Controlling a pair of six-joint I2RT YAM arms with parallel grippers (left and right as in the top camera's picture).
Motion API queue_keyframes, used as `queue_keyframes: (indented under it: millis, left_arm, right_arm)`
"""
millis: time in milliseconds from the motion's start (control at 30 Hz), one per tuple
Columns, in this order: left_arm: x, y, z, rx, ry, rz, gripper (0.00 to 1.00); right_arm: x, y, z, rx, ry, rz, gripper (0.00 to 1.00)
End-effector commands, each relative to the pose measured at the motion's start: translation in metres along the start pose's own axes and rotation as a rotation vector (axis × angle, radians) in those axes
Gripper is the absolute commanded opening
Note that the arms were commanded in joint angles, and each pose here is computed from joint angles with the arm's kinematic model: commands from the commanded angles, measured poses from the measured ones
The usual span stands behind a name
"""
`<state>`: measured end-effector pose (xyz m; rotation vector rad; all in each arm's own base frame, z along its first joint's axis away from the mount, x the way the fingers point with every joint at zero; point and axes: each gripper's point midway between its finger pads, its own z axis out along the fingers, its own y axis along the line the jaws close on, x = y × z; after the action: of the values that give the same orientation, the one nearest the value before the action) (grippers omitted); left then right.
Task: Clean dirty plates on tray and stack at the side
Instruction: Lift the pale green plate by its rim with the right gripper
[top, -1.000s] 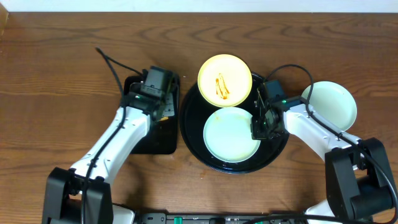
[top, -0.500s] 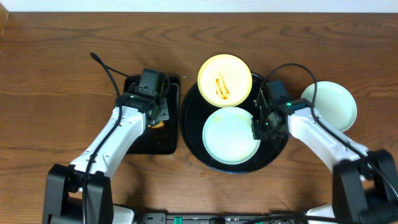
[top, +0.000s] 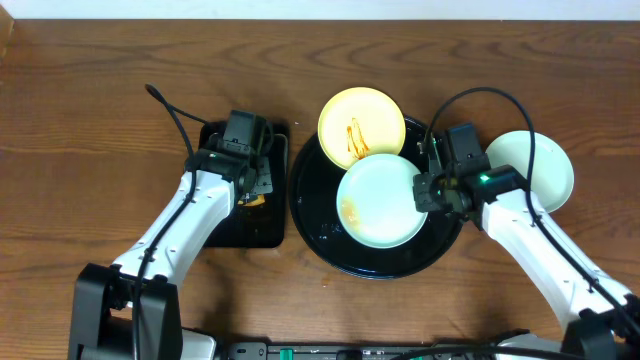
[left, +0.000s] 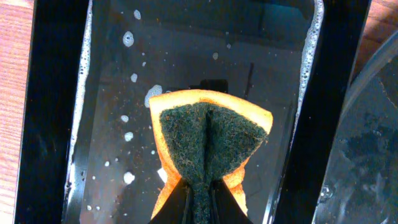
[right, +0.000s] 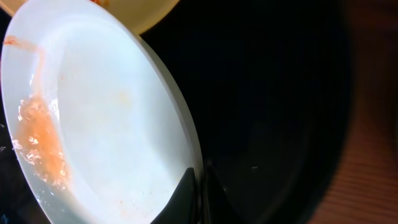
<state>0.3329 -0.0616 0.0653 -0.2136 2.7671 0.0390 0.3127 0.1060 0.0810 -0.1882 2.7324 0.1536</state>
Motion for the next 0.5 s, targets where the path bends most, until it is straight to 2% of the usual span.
queue_keyframes:
  millis: [0,467]
  left_arm:
    - [0.003,0.003,0.004,-0.008,0.013,-0.012,0.09]
    - [0.003,0.002,0.004,-0.008,0.013,-0.012,0.09]
  right_arm:
    - [-0.015,-0.011,-0.020,0.066,-0.091,-0.068,0.01]
    - [-0.061,-0.034,-0.083,0.265,-0.366,-0.235,0.01]
